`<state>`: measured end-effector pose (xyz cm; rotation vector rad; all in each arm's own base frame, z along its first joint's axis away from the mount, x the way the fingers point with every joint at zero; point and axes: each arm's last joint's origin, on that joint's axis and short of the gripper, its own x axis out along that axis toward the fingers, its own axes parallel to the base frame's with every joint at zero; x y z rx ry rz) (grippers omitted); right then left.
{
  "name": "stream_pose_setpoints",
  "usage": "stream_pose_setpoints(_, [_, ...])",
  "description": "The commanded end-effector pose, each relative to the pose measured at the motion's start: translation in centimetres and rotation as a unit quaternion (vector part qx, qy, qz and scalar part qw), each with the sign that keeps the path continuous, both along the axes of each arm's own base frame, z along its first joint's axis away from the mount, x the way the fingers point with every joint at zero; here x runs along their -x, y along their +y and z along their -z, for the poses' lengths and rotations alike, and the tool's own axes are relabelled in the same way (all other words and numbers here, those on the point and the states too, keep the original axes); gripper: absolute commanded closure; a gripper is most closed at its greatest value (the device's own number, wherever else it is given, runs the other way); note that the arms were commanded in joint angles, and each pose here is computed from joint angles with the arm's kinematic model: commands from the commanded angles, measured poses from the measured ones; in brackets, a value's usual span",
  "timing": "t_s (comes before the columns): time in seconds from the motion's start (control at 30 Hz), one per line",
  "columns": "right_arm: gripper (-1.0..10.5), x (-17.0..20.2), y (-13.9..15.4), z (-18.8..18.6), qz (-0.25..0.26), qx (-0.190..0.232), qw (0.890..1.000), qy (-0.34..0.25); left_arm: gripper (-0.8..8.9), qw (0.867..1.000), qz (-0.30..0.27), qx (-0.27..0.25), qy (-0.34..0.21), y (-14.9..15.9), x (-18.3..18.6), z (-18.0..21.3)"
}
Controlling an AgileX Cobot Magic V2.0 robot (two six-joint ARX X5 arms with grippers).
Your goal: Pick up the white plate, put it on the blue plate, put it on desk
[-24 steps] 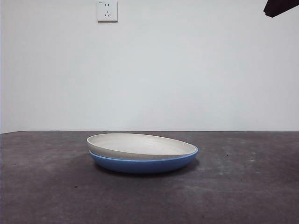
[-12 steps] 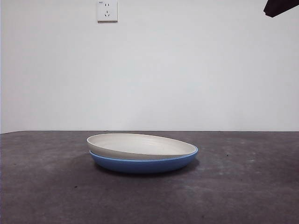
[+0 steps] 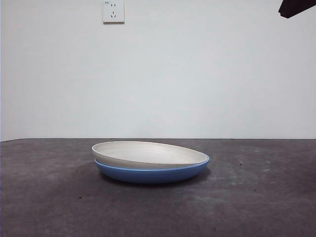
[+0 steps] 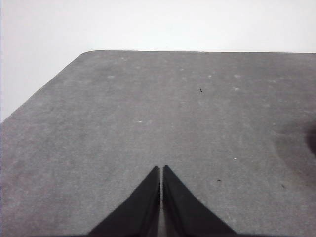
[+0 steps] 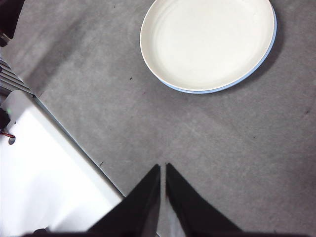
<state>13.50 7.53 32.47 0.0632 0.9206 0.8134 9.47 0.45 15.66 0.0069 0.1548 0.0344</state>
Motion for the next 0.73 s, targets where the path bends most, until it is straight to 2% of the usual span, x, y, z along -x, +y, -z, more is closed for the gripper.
stream_pose_setpoints(0.03, [9.3, -0.1, 0.1, -0.1, -0.006, -0.001, 1.0, -0.007, 8.04, 1.0, -0.002, 0.003, 0.012, 0.0, -0.1, 0.7])
stream_pose_setpoints(0.5, [9.3, 0.2, -0.2, -0.4, -0.001, -0.001, 1.0, -0.02, 8.04, 1.0, -0.002, 0.003, 0.012, 0.0, -0.1, 0.7])
stream_pose_setpoints(0.63, [9.3, 0.6, -1.1, -1.2, -0.001, -0.004, 0.997, -0.082, 8.04, 1.0, -0.002, 0.003, 0.012, 0.0, -0.1, 0.7])
stream_pose_setpoints(0.73, [9.3, 1.0, -2.3, -2.5, 0.029, -0.02, 0.987, -0.16, 8.04, 1.0, -0.002, 0.003, 0.012, 0.0, -0.1, 0.7])
